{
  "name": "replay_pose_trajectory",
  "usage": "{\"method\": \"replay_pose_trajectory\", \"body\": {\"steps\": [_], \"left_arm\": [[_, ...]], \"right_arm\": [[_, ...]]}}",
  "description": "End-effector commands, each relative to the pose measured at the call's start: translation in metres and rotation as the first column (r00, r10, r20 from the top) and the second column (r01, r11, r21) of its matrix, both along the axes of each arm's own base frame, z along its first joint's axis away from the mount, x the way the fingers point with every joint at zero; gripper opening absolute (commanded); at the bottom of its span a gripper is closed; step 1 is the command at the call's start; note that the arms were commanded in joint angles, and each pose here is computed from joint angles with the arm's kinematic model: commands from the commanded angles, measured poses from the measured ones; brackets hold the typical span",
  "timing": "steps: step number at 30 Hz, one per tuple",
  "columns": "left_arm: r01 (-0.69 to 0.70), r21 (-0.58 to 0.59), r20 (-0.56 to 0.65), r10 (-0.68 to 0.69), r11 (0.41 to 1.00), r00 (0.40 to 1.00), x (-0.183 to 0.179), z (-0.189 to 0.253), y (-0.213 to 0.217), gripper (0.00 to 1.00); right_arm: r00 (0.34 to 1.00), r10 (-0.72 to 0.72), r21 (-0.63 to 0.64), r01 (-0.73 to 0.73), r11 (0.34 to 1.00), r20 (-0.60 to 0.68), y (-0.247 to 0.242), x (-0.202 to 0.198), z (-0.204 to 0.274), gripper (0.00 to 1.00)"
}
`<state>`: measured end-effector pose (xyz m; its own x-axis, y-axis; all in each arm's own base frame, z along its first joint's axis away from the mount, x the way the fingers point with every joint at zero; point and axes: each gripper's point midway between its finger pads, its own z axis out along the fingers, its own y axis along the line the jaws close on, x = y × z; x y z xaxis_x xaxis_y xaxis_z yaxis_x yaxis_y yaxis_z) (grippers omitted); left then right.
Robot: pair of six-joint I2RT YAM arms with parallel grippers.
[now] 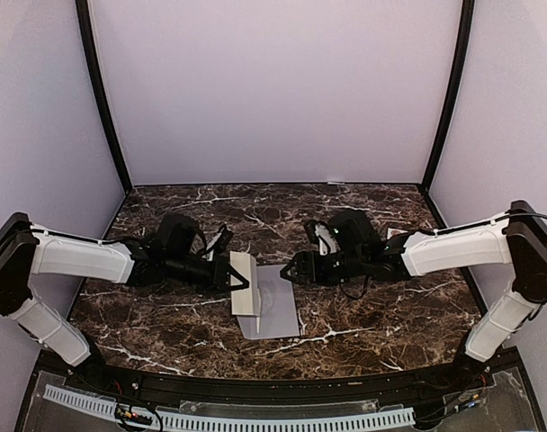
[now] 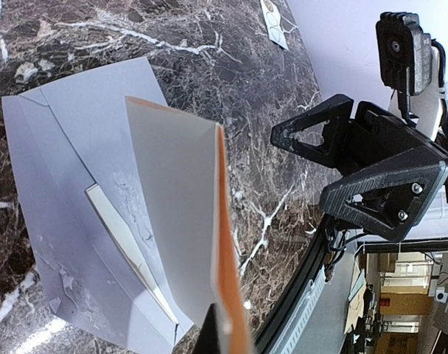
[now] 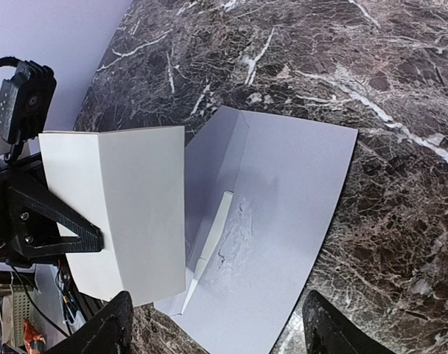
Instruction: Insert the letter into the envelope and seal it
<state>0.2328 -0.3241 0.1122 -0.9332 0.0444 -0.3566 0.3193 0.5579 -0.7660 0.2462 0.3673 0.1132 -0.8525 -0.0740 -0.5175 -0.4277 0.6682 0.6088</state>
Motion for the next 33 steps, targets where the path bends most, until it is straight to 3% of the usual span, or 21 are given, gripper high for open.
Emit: {"method": "replay_pose_trajectory", "body": {"steps": [1,33], "left_arm": [[-0.025,0.01,-0.002,0.025,1.0,1.0,0.005,-0.007,0.002,0.0],[-0.123,0.273,-0.027,0.135,0.954,0.99,0.014,-0.07,0.051,0.0]], "right_arm": [[1.0,-0.019,-0.024,0.019,1.0,-0.007,0.006,0.004,-0.001,0.75],[0.999,-0.038,-0.137,0.033,0.99,-0.037,0.003,-0.001,-0.038,0.76]]}}
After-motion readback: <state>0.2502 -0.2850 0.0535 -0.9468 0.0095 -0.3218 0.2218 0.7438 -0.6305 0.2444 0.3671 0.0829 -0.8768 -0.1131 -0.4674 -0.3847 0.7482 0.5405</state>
